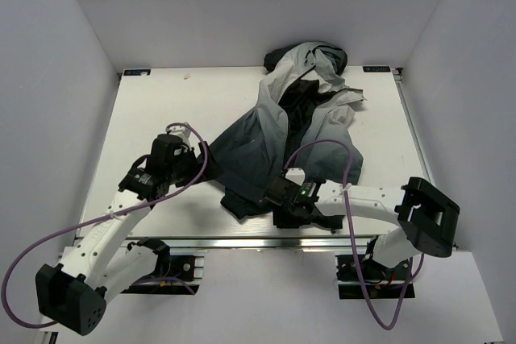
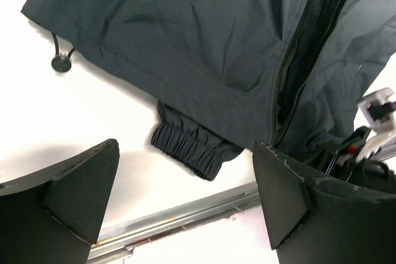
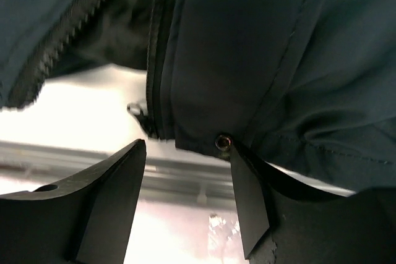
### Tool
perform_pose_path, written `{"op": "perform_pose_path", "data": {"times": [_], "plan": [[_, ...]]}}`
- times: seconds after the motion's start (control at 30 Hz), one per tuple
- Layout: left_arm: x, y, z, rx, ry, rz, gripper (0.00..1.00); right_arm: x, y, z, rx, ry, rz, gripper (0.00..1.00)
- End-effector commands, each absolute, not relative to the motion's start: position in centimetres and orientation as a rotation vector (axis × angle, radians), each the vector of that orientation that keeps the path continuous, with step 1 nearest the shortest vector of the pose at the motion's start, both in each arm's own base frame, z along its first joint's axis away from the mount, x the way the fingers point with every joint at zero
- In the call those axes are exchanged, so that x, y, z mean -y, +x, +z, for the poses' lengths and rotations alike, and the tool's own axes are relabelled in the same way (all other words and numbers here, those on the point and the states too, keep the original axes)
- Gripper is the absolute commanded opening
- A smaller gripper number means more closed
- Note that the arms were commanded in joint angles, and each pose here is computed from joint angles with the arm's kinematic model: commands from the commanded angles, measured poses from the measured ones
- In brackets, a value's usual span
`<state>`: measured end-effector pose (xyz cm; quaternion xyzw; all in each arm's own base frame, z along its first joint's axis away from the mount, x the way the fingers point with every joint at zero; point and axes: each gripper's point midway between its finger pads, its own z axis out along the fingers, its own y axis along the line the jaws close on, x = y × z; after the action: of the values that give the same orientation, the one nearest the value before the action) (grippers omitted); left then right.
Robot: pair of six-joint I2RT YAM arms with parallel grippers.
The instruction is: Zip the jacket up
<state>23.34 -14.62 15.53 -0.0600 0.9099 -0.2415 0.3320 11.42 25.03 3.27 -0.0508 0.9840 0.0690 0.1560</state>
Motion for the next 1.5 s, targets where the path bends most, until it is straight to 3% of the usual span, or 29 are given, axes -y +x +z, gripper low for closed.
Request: {"op": "perform_pose_path", "data": {"times": [0.0,0.33,0.7,0.8,0.93,1.1,1.17,1.3,1.47], "plan": [[14.9,22.8,16.0,-2.351,-0.143,-0.67,0.98,-25.2,13.5,3.2,-2.715,-0.007,0.179,0.63],[14.5,22.6,15.7,-2.367,-0.154,-0.645,0.98,-23.4,14.5,2.1,-2.67,0.098,0.021,0.63],[13.9,22.9,15.4,-2.374,-0.157,-0.591,0.98,-21.7,11.3,-1.9,-2.841,0.015,-0.084,0.61],[13.8,23.1,15.9,-2.366,-0.151,-0.585,0.98,-21.5,11.2,-2.1,-2.841,0.002,-0.082,0.56],[14.7,23.3,16.8,-2.345,-0.101,-0.639,0.98,-21.9,11.1,-2.4,-2.849,-0.045,-0.039,0.26],[17.4,22.5,17.5,-2.324,0.094,-0.813,0.98,-22.3,11.6,-2.2,-2.84,-0.051,0.11,0.12],[19.0,21.7,18.0,-2.294,0.244,-0.929,0.98,-22.3,11.4,-1.9,-2.838,-0.068,0.21,0.01],[21.6,20.3,18.1,-2.269,0.5,-1.07,0.98,-23.6,11.8,0.2,-2.759,-0.123,0.416,0.0],[25.1,19.3,17.2,-2.223,0.78,-1.014,0.98,-23.6,12.5,2.9,-2.667,-0.155,0.558,0.0]]}}
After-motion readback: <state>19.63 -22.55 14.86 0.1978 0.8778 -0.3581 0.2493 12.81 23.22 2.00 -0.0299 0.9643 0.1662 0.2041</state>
